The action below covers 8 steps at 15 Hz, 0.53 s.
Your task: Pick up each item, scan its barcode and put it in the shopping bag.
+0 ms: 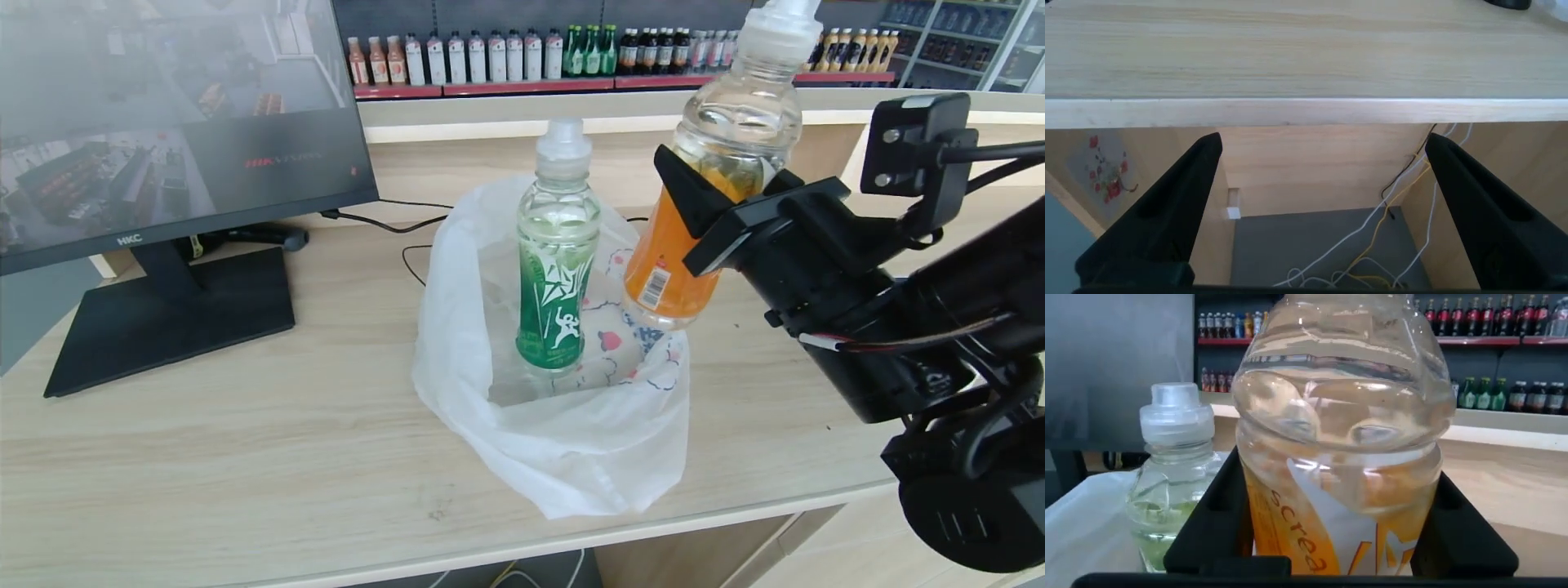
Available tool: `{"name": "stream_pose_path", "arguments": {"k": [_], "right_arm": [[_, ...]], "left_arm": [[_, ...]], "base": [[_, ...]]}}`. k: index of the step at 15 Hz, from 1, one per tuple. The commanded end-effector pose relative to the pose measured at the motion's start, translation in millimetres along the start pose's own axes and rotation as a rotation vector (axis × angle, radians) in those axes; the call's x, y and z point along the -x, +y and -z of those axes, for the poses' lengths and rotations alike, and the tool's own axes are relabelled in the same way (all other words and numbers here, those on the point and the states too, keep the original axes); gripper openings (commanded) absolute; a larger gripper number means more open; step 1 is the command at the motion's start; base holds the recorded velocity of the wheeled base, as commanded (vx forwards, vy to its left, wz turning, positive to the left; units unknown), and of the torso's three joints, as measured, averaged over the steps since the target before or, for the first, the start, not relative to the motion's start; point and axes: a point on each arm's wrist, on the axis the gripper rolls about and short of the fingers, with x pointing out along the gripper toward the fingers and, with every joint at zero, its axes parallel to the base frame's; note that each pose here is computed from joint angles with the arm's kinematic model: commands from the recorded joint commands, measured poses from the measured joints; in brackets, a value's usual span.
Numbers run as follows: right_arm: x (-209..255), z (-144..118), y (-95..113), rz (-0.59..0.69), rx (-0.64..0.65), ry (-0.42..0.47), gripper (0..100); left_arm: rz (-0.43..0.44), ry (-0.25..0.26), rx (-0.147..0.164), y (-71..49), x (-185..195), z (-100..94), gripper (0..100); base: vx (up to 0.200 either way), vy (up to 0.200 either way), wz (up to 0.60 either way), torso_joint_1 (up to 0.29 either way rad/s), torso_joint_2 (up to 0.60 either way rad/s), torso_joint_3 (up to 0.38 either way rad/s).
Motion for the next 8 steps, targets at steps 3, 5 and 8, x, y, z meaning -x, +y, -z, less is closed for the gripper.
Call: {"name": "stream_pose_path", "arguments": {"k": [3,5,8], "right_arm": [[-3,22,4,-0.007,0.003,0.051,0],[-4,29,5,-0.009,0.003,0.066,0],[-9,40,7,-0.012,0.004,0.08,0]], "left_arm": [[-0.001,-0.001,0.0,0.0,0,0.0,100],[-0.001,-0.001,0.0,0.0,0,0.0,100],[-0.001,-0.001,0.002,0.0,0,0.0,100]], "base": [[0.0,0.0,0.0,0.0,0.0,0.0],[0.0,0.0,0.0,0.0,0.0,0.0],[0.0,0.0,0.0,0.0,0.0,0.0]]}}
